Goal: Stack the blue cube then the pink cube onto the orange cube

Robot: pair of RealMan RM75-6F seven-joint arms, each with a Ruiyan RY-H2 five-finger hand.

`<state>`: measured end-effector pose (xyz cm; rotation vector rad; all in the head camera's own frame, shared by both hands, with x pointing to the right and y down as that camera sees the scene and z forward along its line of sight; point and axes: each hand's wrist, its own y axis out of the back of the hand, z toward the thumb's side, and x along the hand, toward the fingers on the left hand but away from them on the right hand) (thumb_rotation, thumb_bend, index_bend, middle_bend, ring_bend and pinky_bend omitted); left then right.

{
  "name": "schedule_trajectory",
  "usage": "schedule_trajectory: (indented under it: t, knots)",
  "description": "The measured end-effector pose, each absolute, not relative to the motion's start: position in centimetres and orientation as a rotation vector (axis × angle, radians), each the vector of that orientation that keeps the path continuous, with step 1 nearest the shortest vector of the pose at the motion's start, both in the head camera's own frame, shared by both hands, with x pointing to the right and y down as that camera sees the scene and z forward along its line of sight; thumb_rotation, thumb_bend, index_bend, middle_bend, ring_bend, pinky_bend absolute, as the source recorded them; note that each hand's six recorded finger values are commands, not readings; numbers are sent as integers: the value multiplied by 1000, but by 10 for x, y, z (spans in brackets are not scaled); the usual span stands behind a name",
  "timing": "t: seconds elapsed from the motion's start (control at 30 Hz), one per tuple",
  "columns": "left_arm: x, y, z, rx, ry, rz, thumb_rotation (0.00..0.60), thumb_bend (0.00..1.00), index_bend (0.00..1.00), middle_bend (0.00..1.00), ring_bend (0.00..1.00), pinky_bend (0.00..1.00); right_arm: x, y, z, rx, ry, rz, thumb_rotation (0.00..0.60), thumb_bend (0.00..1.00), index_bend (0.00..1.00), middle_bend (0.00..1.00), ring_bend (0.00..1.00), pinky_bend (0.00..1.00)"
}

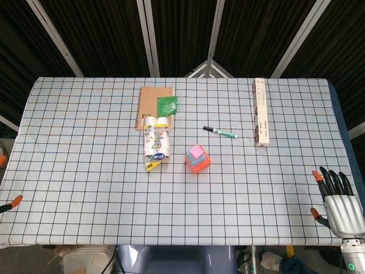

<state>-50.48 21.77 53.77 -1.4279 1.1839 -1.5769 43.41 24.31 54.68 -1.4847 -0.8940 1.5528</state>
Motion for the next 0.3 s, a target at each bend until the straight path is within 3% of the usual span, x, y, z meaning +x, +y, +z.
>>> schedule_trajectory:
  t: [0.3]
  knots:
    - [-500,217,539,-1438,1165,-1563,600,120,84,0,0,0,436,243,552,-1497,-924,1539,600,280,0,0,0,0]
